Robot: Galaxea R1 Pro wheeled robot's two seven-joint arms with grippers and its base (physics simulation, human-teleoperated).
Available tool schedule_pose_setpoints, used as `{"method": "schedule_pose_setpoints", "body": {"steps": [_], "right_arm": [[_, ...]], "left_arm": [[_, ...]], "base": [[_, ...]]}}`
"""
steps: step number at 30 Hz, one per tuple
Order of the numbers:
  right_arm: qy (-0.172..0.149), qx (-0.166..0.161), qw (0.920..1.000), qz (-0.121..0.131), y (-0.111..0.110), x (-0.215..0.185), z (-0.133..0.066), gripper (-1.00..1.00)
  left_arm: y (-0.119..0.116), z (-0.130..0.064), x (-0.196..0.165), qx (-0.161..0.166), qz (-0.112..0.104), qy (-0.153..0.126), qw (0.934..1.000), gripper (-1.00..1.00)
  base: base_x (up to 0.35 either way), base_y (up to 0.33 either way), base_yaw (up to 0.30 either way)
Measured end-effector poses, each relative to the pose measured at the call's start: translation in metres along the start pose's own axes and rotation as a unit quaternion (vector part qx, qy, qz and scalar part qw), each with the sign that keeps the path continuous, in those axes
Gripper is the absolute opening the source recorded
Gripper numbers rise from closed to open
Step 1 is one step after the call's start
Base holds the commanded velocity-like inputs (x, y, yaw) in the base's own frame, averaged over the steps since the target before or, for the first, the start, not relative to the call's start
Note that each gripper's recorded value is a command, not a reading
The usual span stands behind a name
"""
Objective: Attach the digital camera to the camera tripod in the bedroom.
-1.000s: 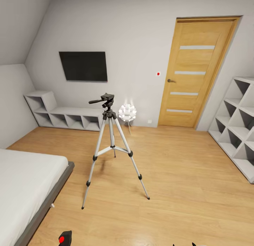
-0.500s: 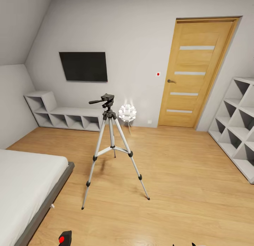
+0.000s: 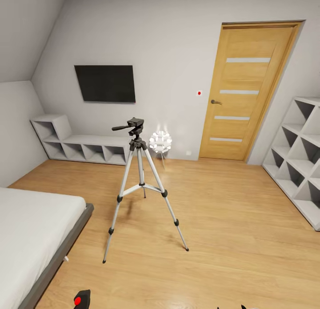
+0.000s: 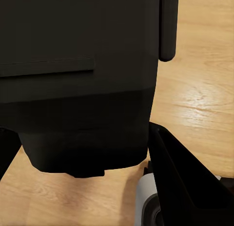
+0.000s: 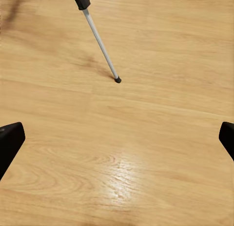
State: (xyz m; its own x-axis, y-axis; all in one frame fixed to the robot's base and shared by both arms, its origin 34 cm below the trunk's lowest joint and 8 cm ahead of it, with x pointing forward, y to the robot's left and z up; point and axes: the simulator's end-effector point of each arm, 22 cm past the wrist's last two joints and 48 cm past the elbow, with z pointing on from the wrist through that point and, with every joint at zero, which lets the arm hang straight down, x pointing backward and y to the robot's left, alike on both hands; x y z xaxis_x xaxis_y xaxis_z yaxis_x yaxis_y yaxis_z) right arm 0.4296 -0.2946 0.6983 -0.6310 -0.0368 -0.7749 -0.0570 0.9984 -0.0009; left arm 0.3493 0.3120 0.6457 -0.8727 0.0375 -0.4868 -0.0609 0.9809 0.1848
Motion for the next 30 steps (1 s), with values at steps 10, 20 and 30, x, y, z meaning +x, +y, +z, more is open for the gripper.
{"method": "schedule_pose_setpoints", "body": {"steps": [10,20,30], "right_arm": [[0.001,0.0,1.0,0.0,0.0002,0.0003,0.0,1.0],[0.001,0.001,1.0,0.0,-0.0013,0.0003,-0.0001,1.0],[0.001,0.001,1.0,0.0,-0.002,0.0003,-0.0002,1.0]], "left_arm": [[-0.0001,0.0,0.0,0.0,0.0,0.0,1.0,-1.0],[0.0005,0.0001,0.0,0.0,0.0,0.0,1.0,-1.0],[0.0001,0.0,0.0,0.0,0.0,0.0,1.0,-1.0]], "base": [[0.0,0.0,0.0],[0.0,0.0,0.0],[0.0,0.0,0.0]]}}
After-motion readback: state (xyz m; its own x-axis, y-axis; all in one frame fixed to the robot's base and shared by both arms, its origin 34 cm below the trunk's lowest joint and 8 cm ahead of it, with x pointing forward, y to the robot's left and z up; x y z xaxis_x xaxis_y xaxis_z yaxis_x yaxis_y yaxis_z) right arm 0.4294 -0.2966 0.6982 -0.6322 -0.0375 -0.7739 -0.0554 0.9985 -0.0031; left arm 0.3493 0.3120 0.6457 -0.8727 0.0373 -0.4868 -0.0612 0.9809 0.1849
